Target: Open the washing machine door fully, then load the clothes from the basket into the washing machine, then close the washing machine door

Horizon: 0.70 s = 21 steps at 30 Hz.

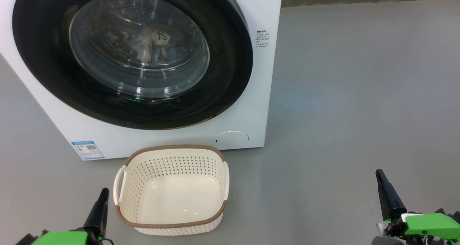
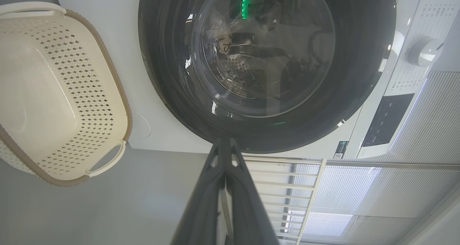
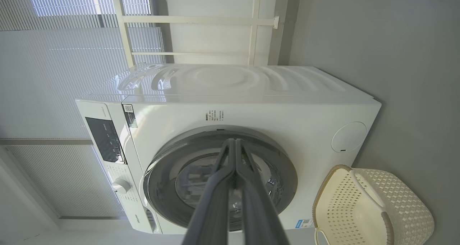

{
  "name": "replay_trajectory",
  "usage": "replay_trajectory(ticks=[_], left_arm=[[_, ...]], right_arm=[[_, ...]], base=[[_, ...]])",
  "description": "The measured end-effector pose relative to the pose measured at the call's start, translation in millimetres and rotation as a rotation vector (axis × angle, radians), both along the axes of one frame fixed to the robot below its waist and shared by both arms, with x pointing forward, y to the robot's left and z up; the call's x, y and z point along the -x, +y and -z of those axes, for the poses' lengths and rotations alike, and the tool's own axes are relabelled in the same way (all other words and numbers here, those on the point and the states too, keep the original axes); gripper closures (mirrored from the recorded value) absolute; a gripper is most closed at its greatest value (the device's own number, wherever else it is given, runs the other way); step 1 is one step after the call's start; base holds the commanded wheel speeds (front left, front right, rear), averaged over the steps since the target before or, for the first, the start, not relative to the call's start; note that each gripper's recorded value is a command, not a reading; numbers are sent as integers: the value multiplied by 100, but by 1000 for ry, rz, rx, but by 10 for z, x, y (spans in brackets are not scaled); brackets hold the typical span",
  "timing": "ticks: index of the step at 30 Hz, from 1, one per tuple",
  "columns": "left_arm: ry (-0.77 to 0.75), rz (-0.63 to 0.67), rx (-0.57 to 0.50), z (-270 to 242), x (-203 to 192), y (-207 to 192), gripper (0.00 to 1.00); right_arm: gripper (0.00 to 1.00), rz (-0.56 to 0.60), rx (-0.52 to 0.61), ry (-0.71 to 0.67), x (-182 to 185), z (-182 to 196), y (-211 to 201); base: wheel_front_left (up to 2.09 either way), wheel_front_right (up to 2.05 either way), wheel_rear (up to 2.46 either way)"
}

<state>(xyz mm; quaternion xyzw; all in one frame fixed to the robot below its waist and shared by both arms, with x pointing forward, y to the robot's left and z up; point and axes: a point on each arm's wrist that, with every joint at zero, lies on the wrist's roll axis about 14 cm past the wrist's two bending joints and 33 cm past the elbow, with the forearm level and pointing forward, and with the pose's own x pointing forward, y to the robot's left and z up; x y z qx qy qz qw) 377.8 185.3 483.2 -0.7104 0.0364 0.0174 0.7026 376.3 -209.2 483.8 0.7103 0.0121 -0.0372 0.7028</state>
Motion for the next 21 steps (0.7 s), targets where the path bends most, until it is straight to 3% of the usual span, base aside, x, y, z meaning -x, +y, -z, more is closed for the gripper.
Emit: replay_trajectory(ticks=[21], left_arm=[[0, 0, 0, 0, 0, 0, 100]], right_arm=[[100, 0, 0, 0, 0, 0, 0]], base=[[0, 0, 0]])
